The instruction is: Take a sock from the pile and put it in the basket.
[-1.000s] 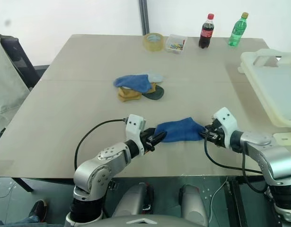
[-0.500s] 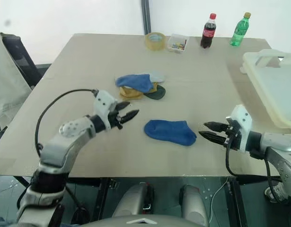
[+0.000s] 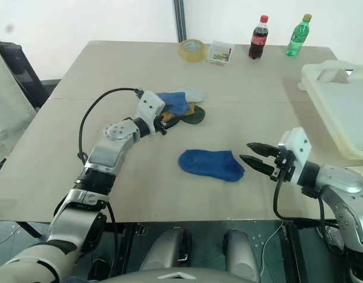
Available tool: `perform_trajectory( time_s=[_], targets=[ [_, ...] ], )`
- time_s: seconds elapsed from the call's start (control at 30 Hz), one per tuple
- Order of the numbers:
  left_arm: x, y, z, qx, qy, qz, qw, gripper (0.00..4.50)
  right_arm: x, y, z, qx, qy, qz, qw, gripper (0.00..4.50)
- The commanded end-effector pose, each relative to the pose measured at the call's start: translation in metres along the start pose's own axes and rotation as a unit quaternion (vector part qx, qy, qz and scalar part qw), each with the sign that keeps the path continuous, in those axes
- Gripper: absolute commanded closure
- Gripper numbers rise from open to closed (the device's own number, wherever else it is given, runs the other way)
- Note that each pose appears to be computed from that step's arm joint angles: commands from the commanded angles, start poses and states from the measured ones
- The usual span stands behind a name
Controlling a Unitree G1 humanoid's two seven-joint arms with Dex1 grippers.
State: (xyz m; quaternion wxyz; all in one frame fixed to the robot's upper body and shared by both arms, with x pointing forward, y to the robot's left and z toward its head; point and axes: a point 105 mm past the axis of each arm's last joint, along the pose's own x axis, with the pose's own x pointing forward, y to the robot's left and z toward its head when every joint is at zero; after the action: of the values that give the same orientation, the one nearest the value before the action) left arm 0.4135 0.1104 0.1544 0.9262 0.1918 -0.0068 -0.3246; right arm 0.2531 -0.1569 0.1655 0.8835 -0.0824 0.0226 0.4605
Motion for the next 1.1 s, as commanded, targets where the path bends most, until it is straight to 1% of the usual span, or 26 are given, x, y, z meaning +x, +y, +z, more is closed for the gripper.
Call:
perform_trajectory(
  time_s=[0.03, 0.27, 0.4, 0.53, 0.73, 0.77, 0.83, 0.9, 0.93, 1.1],
  targets=[
    [0.018, -0.002, 0.008, 0.030, -0.009, 0.001, 1.000, 1.93, 0.002, 0.000, 0.009, -0.020, -0.016, 0.000, 1.000, 2.68],
    [0.032, -0.001, -0.004, 0.036, 0.021, 0.015, 0.999, 1.93, 0.002, 0.002, 0.017, -0.018, -0.030, 0.011, 0.999, 2.68],
    [0.037, -0.003, -0.008, 0.043, 0.030, 0.027, 0.998, 1.93, 0.003, -0.001, 0.019, -0.017, -0.039, 0.002, 0.999, 2.68],
    [0.040, -0.006, -0.010, 0.047, 0.032, 0.030, 0.998, 1.93, 0.002, -0.006, 0.023, -0.008, -0.060, -0.014, 0.998, 2.68],
    [0.043, -0.004, -0.009, 0.046, 0.030, 0.041, 0.998, 1.93, 0.002, -0.007, 0.021, -0.009, -0.061, -0.015, 0.998, 2.68],
    [0.043, -0.003, -0.008, 0.045, 0.028, 0.044, 0.998, 2.17, 0.002, -0.007, 0.021, -0.009, -0.061, -0.015, 0.998, 2.67],
    [0.043, -0.001, -0.005, 0.043, 0.025, 0.048, 0.998, 2.84, 0.002, -0.007, 0.021, -0.010, -0.061, -0.016, 0.998, 2.67],
    [0.042, 0.002, -0.002, 0.043, 0.020, 0.055, 0.997, 3.82, 0.003, -0.007, 0.020, -0.011, -0.061, -0.016, 0.998, 2.67],
    [0.042, 0.003, 0.001, 0.042, 0.017, 0.056, 0.997, 4.44, 0.004, -0.007, 0.020, -0.012, -0.060, -0.016, 0.998, 2.67],
    [0.041, 0.005, 0.018, 0.030, -0.008, 0.059, 0.998, 4.44, 0.006, -0.006, 0.018, -0.014, -0.058, -0.014, 0.998, 2.67]
  ],
)
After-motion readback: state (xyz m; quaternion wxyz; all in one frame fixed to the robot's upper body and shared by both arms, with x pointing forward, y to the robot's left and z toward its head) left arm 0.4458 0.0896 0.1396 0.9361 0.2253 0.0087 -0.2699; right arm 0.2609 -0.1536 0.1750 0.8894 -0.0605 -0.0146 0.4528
